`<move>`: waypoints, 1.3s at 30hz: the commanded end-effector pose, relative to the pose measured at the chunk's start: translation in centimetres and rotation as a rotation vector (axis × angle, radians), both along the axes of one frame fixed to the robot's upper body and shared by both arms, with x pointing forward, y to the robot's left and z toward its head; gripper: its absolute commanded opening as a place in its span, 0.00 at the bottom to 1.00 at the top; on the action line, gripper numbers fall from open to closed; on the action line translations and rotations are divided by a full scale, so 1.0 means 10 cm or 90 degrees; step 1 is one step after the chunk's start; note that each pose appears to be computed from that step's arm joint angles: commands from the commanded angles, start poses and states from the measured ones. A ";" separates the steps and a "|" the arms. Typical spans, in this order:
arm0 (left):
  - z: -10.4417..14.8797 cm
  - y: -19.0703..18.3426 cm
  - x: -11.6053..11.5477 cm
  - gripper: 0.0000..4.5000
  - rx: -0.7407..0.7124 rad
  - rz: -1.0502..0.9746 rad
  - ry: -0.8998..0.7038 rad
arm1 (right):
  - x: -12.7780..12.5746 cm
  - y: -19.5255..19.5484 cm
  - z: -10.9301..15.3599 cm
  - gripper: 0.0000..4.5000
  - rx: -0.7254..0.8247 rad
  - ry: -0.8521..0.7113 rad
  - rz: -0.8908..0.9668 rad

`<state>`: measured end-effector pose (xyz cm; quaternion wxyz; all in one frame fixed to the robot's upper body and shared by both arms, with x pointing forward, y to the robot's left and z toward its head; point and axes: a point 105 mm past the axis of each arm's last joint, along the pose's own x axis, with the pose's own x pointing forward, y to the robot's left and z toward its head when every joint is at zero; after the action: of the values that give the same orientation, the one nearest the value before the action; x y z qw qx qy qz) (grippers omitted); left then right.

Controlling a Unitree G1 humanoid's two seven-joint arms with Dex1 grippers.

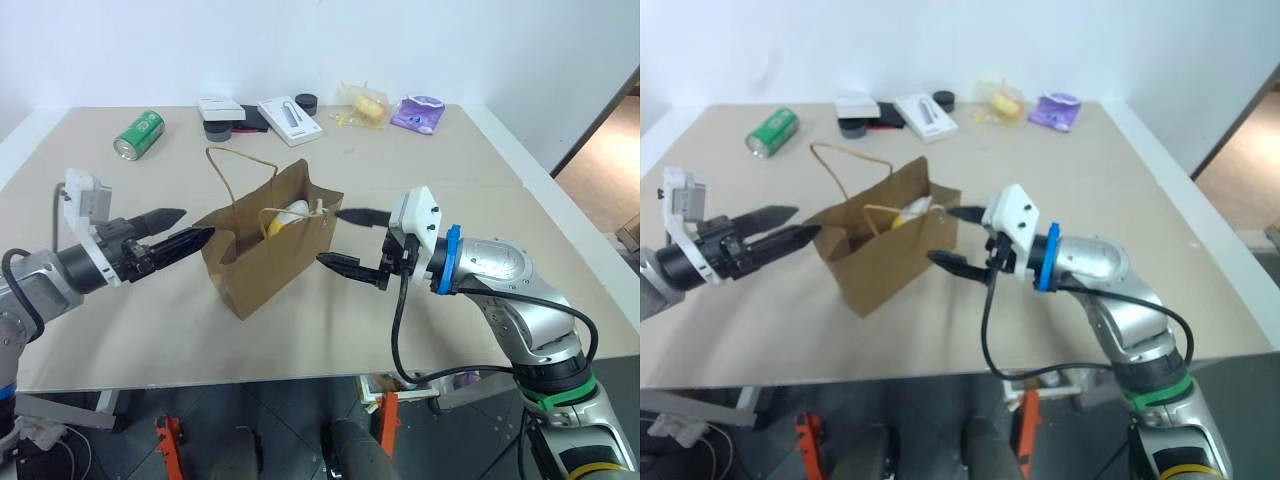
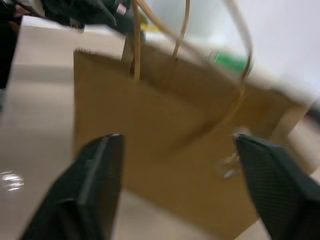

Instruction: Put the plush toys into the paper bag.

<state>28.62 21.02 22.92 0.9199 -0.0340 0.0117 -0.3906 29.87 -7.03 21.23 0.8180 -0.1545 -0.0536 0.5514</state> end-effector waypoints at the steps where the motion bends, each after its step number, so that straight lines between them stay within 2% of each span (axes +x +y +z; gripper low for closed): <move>1: -0.09 0.01 -0.05 1.00 0.083 -0.033 -0.046 | -0.11 0.12 0.06 0.52 0.021 0.028 0.024; 5: -0.24 -0.02 -0.10 1.00 0.115 -0.067 -0.037 | -0.12 0.30 -0.02 0.14 0.011 0.065 0.036; 7: -0.28 -0.04 -0.10 1.00 0.122 -0.079 -0.031 | -0.13 0.41 -0.04 0.02 0.010 0.080 0.050; 13: -0.34 -0.07 -0.07 1.00 0.129 -0.088 -0.033 | -0.16 0.68 -0.09 0.02 0.019 0.110 0.075; 18: -0.40 -0.16 -0.07 1.00 0.134 -0.118 -0.024 | -0.08 0.85 -0.13 0.02 0.020 0.116 0.071; 29: -0.41 -0.20 -0.08 1.00 0.148 -0.159 -0.016 | 0.17 0.98 -0.05 0.02 0.059 0.111 0.011; 35: -0.35 -0.20 -0.03 1.00 0.156 -0.156 -0.027 | 0.19 1.04 -0.02 0.02 0.070 0.107 0.009; 39: -0.42 -0.24 0.08 1.00 0.167 -0.122 -0.036 | 0.16 1.05 0.00 0.02 0.074 0.106 0.015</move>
<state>28.98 18.78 18.40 0.8698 0.0848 0.0545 -0.4830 31.68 3.41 19.15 0.8218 -0.0582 0.0193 0.5665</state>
